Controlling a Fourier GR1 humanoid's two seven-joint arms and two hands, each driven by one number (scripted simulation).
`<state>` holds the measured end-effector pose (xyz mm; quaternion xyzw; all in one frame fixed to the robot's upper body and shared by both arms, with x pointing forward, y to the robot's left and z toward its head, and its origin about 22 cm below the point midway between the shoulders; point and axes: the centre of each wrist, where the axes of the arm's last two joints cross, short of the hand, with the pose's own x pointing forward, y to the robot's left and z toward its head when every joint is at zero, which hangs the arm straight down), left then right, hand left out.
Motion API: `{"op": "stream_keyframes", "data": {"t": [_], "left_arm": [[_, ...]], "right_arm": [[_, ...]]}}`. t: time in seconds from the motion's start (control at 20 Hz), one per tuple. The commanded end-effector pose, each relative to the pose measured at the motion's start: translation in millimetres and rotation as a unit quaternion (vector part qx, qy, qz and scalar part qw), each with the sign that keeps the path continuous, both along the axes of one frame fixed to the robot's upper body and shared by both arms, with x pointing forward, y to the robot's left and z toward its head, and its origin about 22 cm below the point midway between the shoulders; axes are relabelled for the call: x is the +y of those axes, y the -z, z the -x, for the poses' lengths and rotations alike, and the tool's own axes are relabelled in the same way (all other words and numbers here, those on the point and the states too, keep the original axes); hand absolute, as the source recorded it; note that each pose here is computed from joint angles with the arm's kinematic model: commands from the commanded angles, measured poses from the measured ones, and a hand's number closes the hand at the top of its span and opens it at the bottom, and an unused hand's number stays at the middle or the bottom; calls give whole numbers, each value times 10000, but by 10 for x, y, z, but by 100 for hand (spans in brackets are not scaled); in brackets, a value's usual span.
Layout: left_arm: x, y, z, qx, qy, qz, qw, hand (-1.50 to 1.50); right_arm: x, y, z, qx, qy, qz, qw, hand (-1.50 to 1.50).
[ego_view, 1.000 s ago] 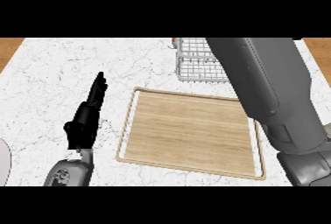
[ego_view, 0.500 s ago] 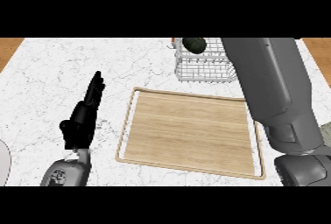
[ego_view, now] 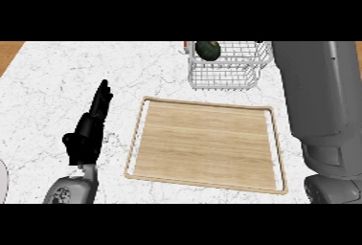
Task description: Pick the squash from the tray and place it in the tiered basket
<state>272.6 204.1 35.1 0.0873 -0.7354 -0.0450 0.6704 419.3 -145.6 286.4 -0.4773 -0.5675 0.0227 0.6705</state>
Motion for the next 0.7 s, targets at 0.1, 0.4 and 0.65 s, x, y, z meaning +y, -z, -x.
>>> {"op": "stream_keyframes", "data": {"t": [0.1,0.4,0.65], "left_arm": [[84,135,66,94,-142,35,9998,0],[62,80,51,107,-218,12,9997,0],[152,45,99,87,-355,-70,9993,0]], "right_arm": [[-486,23,361,-362,681,-817,9937,-150],[-1108,146,1091,-783,630,-1228,9873,-150],[-1650,450,1824,-851,522,-1232,9873,-150]]}}
